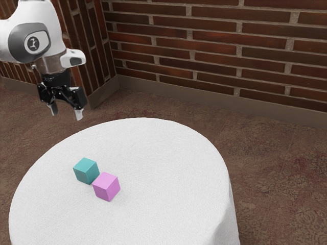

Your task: Pick up the blue block with one arm, and put the blue block on the pink block with one arm

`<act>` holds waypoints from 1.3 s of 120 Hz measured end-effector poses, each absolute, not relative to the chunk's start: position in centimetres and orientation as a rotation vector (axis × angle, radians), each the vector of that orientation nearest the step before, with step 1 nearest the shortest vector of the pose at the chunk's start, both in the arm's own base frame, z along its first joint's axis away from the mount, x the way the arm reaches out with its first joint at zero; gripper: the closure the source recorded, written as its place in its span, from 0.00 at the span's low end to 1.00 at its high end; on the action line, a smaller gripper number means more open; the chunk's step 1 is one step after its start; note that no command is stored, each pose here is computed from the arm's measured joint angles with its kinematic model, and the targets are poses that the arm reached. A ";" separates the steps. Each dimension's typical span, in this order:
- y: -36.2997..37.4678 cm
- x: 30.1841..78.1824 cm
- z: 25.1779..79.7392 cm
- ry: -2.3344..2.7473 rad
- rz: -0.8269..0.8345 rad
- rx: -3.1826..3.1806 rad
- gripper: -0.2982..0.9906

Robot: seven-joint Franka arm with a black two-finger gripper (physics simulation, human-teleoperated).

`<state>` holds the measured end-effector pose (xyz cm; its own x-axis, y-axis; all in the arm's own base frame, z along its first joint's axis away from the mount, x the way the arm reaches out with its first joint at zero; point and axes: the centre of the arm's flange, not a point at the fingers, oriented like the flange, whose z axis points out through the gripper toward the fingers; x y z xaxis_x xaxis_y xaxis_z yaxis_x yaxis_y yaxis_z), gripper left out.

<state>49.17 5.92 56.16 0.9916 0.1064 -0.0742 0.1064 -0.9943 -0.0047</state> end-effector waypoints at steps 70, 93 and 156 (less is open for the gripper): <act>11.9 47.5 41.5 -0.177 0.000 -3.052 0.23; 12.1 49.0 37.7 -0.087 0.000 -3.019 0.23; 11.6 50.8 33.5 0.011 -0.058 -3.024 0.23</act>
<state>50.82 11.57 33.49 0.9992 -0.0093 0.0380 -0.0048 -0.9931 -0.1171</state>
